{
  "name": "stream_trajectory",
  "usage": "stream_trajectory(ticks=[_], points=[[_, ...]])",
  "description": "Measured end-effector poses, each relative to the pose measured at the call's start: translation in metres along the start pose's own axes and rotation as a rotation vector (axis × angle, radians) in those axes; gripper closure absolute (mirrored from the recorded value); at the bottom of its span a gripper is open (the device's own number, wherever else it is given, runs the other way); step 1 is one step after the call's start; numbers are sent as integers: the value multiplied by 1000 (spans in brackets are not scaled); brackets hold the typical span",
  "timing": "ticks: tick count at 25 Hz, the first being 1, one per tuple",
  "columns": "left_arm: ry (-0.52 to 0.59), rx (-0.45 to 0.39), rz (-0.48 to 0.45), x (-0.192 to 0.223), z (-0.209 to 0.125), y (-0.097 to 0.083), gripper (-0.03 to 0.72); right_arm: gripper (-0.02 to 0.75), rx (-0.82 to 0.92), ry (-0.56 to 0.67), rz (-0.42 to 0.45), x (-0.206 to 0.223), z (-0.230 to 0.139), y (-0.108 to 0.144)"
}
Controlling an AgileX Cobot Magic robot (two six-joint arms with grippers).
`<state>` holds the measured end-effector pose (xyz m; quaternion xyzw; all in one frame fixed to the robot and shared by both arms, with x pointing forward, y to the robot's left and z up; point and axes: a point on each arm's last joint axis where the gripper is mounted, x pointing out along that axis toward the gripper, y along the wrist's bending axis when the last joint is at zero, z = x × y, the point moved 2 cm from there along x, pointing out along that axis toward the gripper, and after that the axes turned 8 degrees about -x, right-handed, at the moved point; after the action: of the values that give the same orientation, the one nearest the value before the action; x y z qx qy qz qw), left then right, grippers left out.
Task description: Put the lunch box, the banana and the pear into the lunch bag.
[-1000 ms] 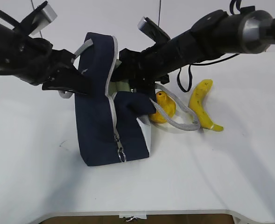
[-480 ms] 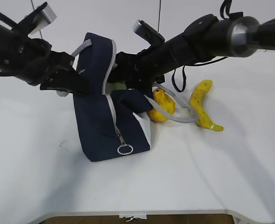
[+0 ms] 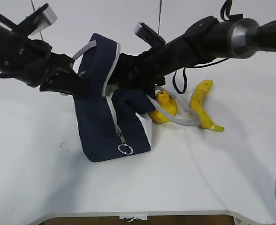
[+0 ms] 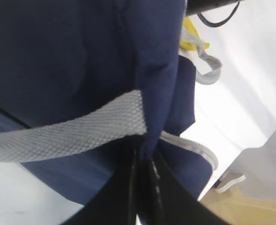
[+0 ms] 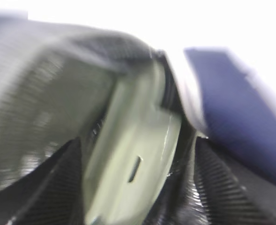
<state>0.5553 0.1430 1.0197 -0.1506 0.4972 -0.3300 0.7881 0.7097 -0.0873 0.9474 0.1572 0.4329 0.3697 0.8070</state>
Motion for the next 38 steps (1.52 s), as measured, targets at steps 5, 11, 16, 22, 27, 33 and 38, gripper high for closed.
stream_trajectory(ticks=[5, 11, 16, 22, 27, 33, 38], points=[[1, 1, 1, 0, 0, 0, 690, 165, -11, -7, 5, -14, 7, 2], [1, 2, 1, 0, 0, 0, 690, 162, -86, -60, -45, -57, 28, 7], [6, 3, 0, 0, -1, 0, 690, 162, -49, -63, -106, -84, 35, -5], [9, 4, 0, 0, -1, 0, 690, 162, 60, 31, -258, -113, 26, -37], [10, 7, 2, 0, -1, 0, 690, 162, 115, 152, -399, -121, 11, -53], [16, 17, 11, 0, -2, 1, 689, 163, 183, 173, -541, -128, 7, -66], [18, 19, 12, 0, -2, 1, 689, 199, 232, 184, -567, -121, 1, -77]])
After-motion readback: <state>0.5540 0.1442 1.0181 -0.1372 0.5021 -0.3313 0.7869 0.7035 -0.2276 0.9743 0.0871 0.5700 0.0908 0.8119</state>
